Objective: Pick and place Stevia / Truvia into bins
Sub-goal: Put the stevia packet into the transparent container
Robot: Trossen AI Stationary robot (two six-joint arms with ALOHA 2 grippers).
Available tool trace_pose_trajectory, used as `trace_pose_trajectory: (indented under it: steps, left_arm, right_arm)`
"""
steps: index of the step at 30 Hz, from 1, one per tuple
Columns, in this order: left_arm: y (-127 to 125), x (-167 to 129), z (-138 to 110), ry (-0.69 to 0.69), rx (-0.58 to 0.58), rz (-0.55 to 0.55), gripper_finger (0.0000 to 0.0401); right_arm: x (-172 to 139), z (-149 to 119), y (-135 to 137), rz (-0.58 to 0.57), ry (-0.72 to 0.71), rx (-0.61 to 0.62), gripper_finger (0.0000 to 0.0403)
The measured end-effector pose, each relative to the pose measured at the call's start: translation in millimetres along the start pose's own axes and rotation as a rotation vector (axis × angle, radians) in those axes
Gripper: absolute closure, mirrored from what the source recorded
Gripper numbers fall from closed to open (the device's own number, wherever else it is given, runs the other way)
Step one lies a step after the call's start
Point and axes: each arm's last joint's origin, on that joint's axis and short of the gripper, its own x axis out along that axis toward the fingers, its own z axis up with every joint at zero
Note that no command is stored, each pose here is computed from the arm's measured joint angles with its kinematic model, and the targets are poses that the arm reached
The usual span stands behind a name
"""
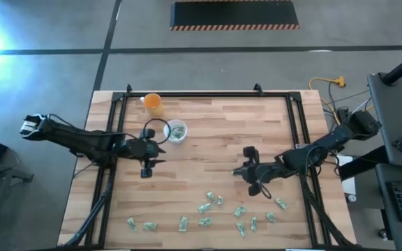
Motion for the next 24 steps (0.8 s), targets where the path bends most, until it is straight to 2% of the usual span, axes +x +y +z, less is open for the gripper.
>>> trace_pose_trajectory:
  steps: [12,19,24]
  left_arm:
    - [-22,-21,-2,-0.097,0.079,0.042,0.0259]
    - [-26,-29,-2,-0.141,0.101,0.090,0.0259]
    - [-27,-32,-2,-0.155,0.106,0.084,0.0259]
  right_arm:
    - [24,18,-40,-0.166,-0.196,-0.024,0.0390]
    - [53,22,-65,-0.125,-0.332,-0.030,0.0390]
    - [78,29,-85,-0.130,-0.348,-0.023,0.0390]
